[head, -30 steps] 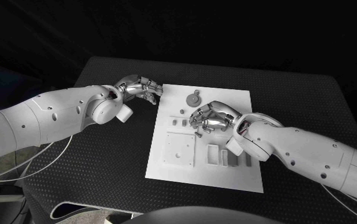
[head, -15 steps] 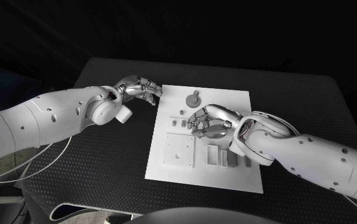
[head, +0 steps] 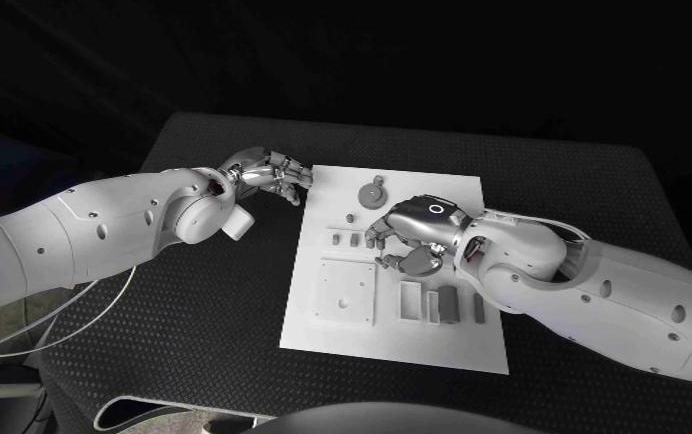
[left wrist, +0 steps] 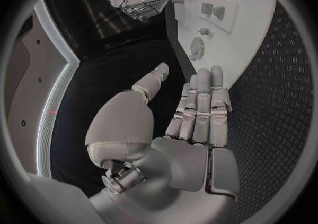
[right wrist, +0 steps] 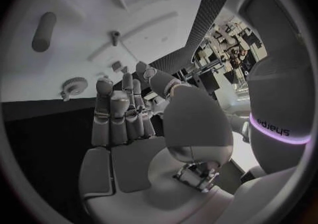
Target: Assemble the parts on the task board
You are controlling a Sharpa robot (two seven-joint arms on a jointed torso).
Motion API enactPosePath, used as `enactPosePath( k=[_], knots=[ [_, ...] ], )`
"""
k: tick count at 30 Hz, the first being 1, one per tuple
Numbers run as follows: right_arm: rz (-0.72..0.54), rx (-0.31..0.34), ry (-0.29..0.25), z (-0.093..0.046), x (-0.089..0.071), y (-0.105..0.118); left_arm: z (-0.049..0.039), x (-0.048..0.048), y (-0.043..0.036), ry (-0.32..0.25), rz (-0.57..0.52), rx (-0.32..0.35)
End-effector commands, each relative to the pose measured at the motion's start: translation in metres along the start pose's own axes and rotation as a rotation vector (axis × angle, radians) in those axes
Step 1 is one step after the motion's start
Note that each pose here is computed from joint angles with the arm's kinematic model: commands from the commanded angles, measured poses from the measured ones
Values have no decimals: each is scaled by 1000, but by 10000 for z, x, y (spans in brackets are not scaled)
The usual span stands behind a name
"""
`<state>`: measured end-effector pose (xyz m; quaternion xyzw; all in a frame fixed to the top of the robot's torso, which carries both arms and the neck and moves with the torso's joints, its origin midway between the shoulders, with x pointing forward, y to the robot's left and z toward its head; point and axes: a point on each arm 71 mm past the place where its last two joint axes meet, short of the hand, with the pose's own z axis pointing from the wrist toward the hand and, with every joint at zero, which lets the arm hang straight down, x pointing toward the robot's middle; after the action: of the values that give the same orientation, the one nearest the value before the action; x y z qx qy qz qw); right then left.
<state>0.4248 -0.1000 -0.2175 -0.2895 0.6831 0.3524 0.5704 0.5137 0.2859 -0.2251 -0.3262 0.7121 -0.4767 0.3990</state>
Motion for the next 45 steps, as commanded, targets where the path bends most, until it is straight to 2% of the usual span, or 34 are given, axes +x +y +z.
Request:
enactPosePath(
  k=[1, 14, 26, 38, 45],
  knots=[
    [-178, 9, 84, 11, 88, -18, 1, 10, -20, 0, 9, 17],
    [-210, 31, 178, 70, 354, -143, 5, 9, -19, -1, 15, 16],
    [-187, 3, 147, 132, 378, -102, 11, 16, -21, 2, 15, 16],
    [-159, -26, 88, 113, 325, -27, 11, 10, -16, 1, 15, 13],
    [-153, -28, 104, 123, 335, -7, 11, 5, -13, -1, 15, 12]
  ],
)
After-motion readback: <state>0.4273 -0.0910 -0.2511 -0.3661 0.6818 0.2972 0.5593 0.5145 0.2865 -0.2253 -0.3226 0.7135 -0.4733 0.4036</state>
